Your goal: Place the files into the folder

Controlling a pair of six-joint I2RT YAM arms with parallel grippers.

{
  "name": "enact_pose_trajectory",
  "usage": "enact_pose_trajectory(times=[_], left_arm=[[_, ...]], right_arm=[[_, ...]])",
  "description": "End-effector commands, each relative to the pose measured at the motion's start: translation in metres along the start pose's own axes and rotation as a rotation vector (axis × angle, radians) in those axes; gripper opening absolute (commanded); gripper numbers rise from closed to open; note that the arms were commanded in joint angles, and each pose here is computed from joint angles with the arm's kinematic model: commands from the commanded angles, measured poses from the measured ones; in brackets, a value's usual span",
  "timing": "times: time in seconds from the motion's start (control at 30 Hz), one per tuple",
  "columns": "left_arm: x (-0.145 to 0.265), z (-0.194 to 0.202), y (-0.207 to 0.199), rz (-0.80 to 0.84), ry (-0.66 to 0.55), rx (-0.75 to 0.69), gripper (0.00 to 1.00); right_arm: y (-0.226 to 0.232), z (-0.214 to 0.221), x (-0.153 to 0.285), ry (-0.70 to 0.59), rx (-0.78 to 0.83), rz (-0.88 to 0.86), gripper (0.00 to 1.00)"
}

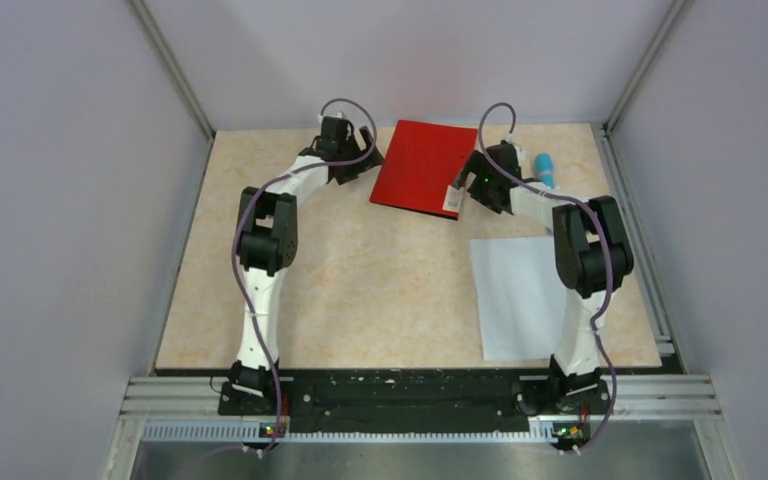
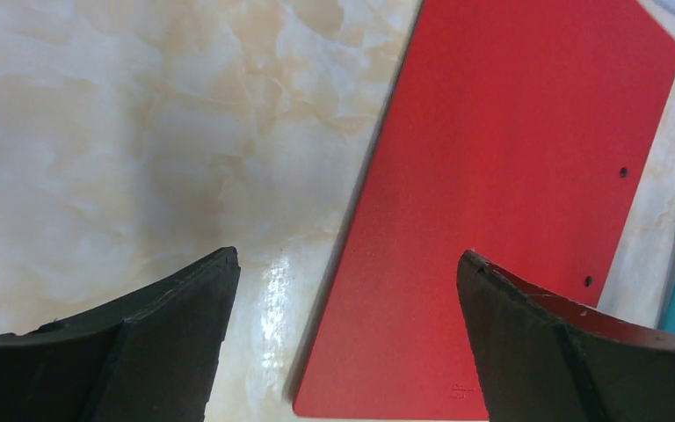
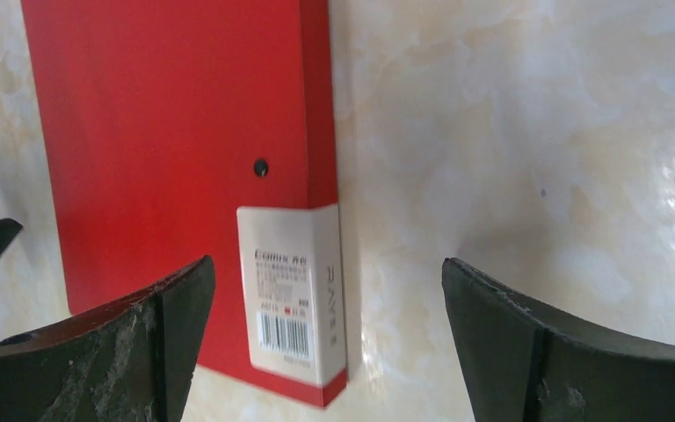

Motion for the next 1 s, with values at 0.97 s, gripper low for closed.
enact_pose_trajectory(times=[0.97], left_arm=[[0.107, 0.167, 0.009, -0.158, 0.299, 0.13, 0.91]], right_arm=[[0.063, 0.101, 0.012, 0.251, 0.217, -0.139, 0.97]])
Point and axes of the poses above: each gripper's point midway between its finger pads, its own x axis back along the fingers, its own y axis along the line the jaws close on, z = x × y, the point moved 4 cm from there along x, back along the fingers, and after that the axes turned 5 degrees about x, right-handed, at the moved point
